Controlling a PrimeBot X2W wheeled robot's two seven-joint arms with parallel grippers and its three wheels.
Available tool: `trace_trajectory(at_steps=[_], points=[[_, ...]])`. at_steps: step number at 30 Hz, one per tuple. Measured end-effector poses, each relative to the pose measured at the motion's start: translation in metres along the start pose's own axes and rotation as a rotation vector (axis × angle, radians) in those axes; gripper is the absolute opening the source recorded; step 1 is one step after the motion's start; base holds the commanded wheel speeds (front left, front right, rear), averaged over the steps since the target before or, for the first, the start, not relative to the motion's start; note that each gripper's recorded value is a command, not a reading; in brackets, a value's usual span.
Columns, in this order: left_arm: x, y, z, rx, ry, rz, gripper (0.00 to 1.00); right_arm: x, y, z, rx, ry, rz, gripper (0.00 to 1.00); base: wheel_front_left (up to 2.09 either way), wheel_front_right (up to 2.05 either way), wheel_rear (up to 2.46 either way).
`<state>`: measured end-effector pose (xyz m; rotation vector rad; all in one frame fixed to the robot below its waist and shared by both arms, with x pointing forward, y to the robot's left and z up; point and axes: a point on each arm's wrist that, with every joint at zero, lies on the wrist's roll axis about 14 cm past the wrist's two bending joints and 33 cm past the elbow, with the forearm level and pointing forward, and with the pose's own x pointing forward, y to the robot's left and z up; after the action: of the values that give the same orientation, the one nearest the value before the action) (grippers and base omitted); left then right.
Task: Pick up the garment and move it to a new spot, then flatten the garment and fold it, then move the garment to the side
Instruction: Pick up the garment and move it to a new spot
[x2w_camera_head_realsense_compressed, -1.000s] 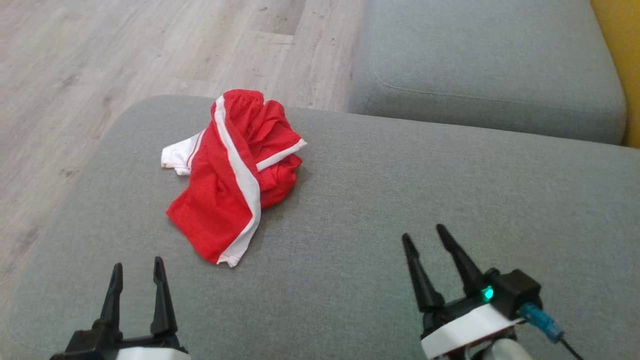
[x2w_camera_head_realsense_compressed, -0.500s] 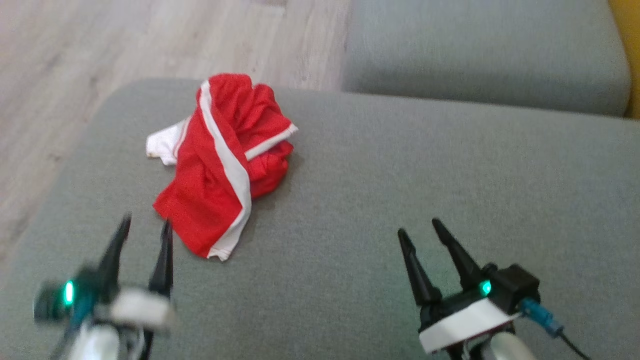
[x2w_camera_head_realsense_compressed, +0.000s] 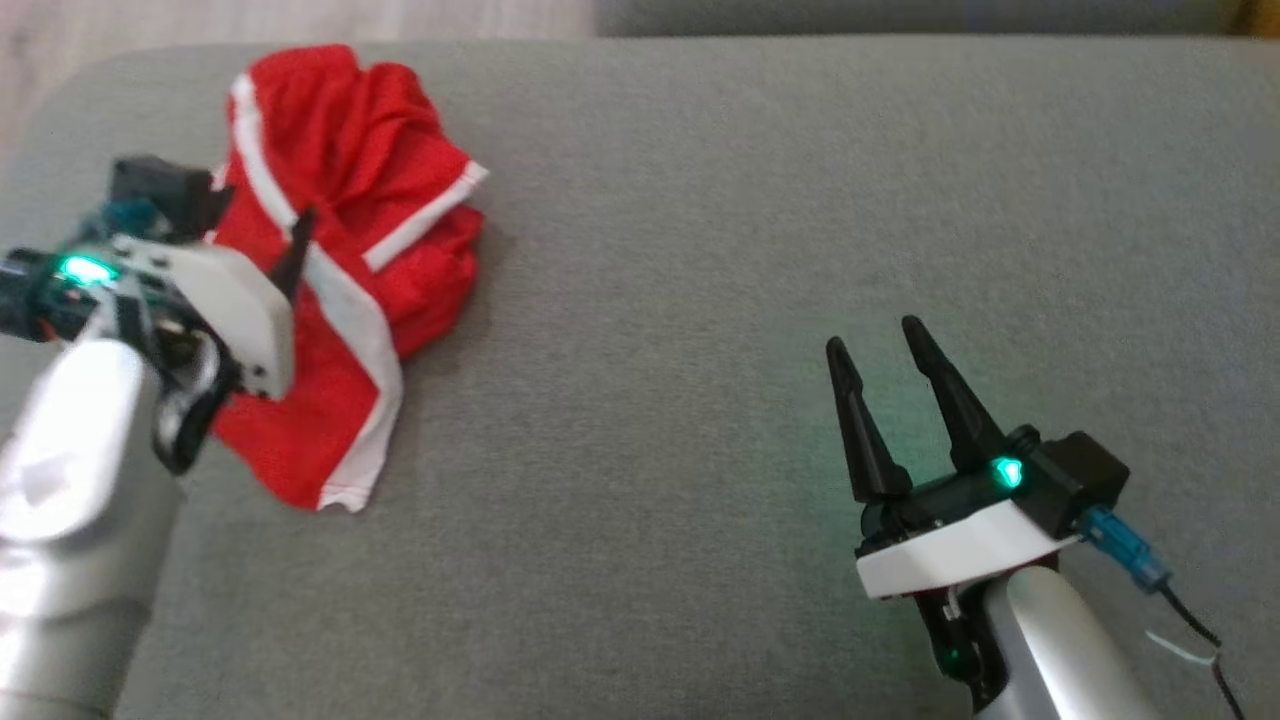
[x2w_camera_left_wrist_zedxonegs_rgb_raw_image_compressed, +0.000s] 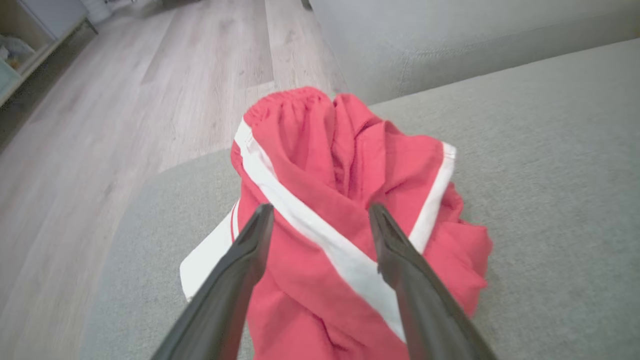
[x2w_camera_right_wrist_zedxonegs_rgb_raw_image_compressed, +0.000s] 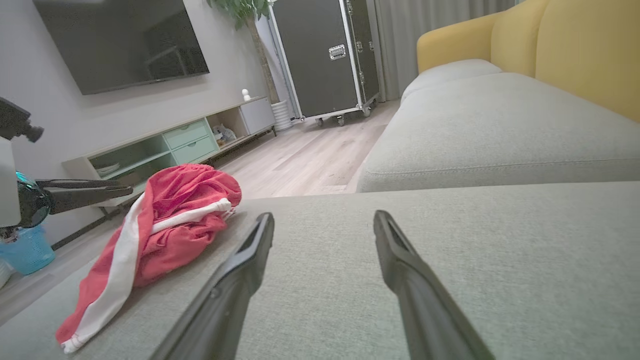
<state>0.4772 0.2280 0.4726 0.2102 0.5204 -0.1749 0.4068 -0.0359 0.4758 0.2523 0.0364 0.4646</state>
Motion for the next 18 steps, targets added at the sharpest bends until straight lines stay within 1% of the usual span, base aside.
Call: trace_trajectory(at_steps=[6,10,12,13,14,15,16,18], points=[[0.036,0.007,-0.021,-0.027,0.129,0.01,1.0,-0.005,-0.026,-0.006,0.002,0.013,-0.072,1.0,0.0,0.0,0.0],[0.052,0.003,-0.03,-0.081,0.161,0.005,1.0,-0.01,-0.036,-0.01,0.003,0.027,-0.105,1.0,0.0,0.0,0.0],[0.054,0.002,-0.032,-0.089,0.167,0.008,1.0,-0.011,-0.038,-0.011,0.003,0.029,-0.11,1.0,0.0,0.0,0.0],[0.056,0.003,-0.033,-0.093,0.17,0.013,0.72,-0.011,-0.039,-0.011,0.003,0.03,-0.113,1.0,0.0,0.0,0.0],[0.057,0.004,-0.033,-0.1,0.16,0.02,0.31,-0.012,-0.039,-0.011,0.003,0.029,-0.116,1.0,0.0,0.0,0.0],[0.057,0.007,-0.03,-0.111,0.141,0.033,0.03,-0.012,-0.04,-0.01,0.002,0.028,-0.117,1.0,0.0,0.0,0.0],[0.057,0.009,-0.026,-0.122,0.119,0.039,0.0,-0.013,-0.039,-0.009,0.001,0.024,-0.118,1.0,0.0,0.0,0.0],[0.055,0.013,-0.013,-0.142,0.057,0.048,0.0,-0.013,-0.039,-0.005,-0.003,0.016,-0.117,1.0,0.0,0.0,0.0]])
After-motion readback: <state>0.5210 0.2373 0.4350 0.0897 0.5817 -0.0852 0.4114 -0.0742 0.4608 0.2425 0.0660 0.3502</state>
